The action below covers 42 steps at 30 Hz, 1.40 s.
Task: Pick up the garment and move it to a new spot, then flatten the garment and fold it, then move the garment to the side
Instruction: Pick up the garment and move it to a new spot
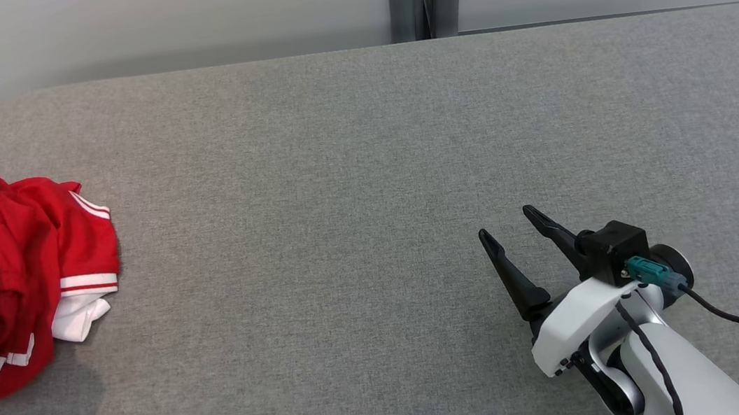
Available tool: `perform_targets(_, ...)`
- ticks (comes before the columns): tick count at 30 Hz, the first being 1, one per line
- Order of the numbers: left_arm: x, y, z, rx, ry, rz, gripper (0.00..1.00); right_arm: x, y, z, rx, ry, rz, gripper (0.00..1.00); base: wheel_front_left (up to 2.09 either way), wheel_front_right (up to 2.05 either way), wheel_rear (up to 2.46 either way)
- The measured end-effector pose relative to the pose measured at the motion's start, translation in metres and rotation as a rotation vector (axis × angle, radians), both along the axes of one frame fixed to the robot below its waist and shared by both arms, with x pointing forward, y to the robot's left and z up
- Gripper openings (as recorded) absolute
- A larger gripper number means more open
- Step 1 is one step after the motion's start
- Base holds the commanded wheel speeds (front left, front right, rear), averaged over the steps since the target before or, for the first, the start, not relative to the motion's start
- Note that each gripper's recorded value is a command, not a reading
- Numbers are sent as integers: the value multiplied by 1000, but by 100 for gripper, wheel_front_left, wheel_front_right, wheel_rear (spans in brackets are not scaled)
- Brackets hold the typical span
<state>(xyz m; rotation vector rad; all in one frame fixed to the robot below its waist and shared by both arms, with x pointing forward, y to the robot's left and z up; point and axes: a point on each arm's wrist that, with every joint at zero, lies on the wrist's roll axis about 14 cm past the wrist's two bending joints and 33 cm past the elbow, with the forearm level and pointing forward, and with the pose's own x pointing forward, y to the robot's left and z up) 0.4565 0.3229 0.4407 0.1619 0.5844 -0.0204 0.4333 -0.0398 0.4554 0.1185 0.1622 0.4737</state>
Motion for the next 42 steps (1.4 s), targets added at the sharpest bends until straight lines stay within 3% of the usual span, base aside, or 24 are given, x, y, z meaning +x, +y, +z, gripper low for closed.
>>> perform_targets(6, -6, -4, -21, -50, 90, 29, 100, 1, -7, -2, -6, 8, -17, 100, 0, 0, 0)
perform_targets(7, -7, -2, -24, -47, 102, 34, 72, 1, -7, -3, -8, 9, -18, 100, 0, 0, 0)
perform_targets(8, -9, 0, -27, -33, 115, 30, 27, 1, -8, -3, -10, 9, -19, 100, 0, 0, 0)
perform_targets(9, -10, 1, -28, -30, 118, 31, 0, 1, -9, -3, -11, 10, -20, 100, 0, 0, 0)
perform_targets(14, -9, -1, -27, -21, 96, 15, 0, 2, -9, -3, -14, 12, -20, 100, 0, 0, 0)
perform_targets(30, 33, -26, 92, 70, -339, -177, 0, -4, 8, 16, 16, -32, 16, 100, 0, 0, 0)
perform_targets(42, 55, -118, 159, 78, -545, -456, 0, -9, -10, 23, 41, -52, -39, 100, 0, 0, 0)
